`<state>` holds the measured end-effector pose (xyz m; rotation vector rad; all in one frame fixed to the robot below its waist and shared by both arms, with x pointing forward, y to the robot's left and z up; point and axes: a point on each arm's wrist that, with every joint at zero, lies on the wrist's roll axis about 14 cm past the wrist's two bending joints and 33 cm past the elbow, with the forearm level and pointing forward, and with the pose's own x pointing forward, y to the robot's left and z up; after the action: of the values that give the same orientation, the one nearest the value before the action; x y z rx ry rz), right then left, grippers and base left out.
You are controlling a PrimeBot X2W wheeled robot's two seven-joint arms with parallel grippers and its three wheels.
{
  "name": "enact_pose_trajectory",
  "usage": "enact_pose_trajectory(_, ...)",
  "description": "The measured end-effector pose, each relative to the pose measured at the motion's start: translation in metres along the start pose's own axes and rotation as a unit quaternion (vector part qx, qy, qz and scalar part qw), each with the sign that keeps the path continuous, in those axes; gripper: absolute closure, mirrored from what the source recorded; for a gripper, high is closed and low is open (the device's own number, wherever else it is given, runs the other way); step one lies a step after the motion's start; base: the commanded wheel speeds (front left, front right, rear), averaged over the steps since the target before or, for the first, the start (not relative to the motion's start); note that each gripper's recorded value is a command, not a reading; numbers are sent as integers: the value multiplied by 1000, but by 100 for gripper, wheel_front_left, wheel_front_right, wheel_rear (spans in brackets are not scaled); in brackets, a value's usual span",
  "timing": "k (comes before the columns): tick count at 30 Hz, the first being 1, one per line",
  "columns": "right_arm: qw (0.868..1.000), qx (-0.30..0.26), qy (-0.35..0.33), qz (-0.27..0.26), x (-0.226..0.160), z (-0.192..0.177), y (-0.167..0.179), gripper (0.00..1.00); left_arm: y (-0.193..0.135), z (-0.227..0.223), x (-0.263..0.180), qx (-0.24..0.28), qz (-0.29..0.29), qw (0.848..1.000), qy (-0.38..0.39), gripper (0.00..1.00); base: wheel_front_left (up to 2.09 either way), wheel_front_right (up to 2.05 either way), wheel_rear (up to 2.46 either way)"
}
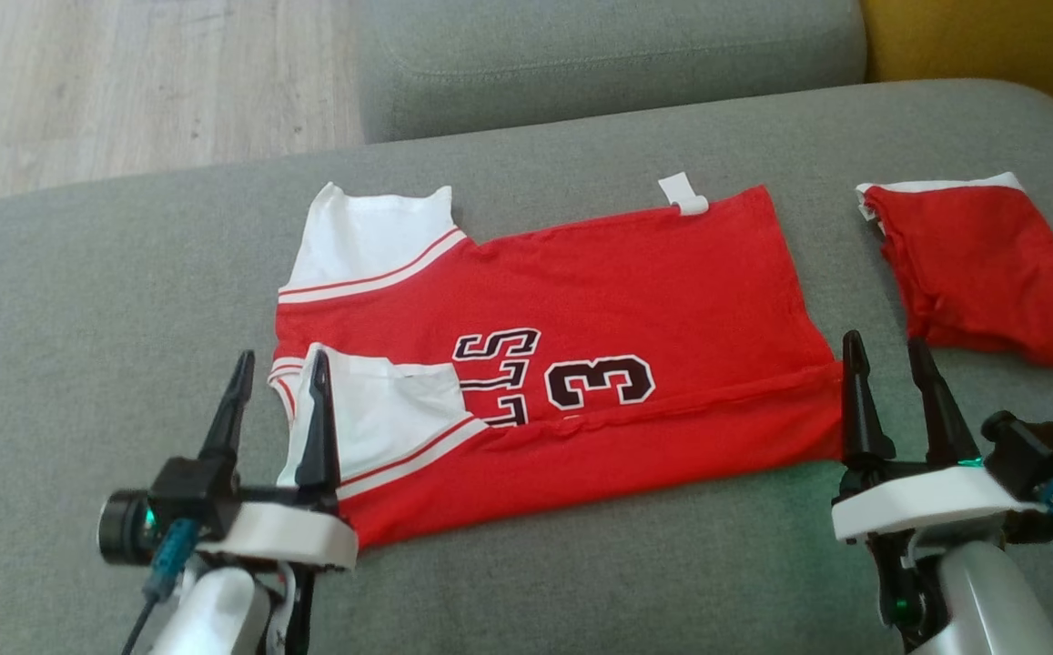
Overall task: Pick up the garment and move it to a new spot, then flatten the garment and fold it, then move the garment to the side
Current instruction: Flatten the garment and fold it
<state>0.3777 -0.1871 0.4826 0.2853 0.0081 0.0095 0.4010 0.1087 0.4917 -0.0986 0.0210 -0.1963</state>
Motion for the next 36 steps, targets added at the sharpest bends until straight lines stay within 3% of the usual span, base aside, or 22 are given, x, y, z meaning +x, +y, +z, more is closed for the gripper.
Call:
enact_pose_trajectory(6, 1000, 3, -4, 3, 3, 1, 2, 0, -5, 7, 10, -1, -20, 1000, -13, 0, 0, 0, 0)
enact_pose_trajectory(9, 1000, 3, 3, -3, 6, -4, -2, 0, -4, 14, 36, -3, -50, 999, -11, 0, 0, 0, 0)
enact_pose_trajectory(19, 1000, -2, -12, 12, 43, 5, 4, 0, 19, 29, 134, 120, -121, 981, 92, 0, 0, 0, 0)
enact_pose_trajectory(30, 1000, 9, -14, -3, 60, 3, -11, 0, 37, -58, 182, 162, -132, 936, 284, 0, 0, 0, 0)
enact_pose_trajectory(36, 1000, -6, -14, -14, 65, 3, -23, 0, 57, -89, 202, 150, -111, 926, 328, 0, 0, 0, 0)
